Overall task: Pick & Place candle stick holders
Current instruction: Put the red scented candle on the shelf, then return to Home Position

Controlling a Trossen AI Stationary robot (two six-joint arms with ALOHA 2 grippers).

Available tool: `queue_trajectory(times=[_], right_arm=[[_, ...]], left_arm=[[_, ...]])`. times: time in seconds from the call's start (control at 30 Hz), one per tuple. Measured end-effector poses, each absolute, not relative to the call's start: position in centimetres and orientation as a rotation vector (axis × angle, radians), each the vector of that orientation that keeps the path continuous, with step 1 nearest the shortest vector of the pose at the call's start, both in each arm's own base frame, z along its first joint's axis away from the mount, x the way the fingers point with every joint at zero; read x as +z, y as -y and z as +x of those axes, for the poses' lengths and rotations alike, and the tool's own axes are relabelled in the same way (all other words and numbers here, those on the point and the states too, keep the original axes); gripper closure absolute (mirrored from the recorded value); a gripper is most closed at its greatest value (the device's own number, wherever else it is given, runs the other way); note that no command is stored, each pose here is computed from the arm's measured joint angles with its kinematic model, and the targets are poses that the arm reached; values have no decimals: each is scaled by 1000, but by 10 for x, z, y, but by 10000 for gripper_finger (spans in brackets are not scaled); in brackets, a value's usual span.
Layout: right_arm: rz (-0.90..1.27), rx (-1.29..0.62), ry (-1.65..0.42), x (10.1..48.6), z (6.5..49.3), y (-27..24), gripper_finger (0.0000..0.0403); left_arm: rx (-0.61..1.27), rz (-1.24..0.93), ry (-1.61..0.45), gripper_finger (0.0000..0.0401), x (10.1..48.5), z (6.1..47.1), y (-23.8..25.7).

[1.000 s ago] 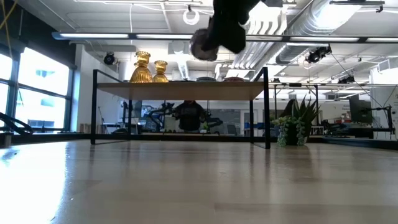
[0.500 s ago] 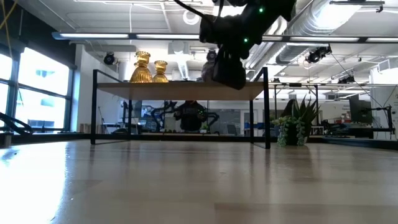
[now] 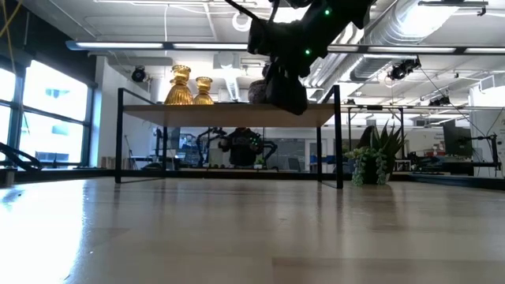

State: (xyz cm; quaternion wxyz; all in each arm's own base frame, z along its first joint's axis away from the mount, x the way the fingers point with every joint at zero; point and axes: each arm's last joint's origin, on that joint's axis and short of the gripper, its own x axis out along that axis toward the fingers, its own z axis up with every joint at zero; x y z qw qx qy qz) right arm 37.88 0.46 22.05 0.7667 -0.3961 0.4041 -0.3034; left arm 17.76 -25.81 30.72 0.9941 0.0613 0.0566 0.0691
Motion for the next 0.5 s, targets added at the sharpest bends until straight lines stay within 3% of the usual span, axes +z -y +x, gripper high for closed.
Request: queue_trajectory(times=[0.27,0.4,0.5], right_arm=[[-860,-735,-878,221,378,-4,155],[-906,-833,-901,222,375,-6,152],[-924,-802,-894,222,375,-14,151]], left_arm=[[108,118,-123,81,306,178,259],[109,121,-123,81,306,178,259],[112,126,-125,81,306,178,259]])
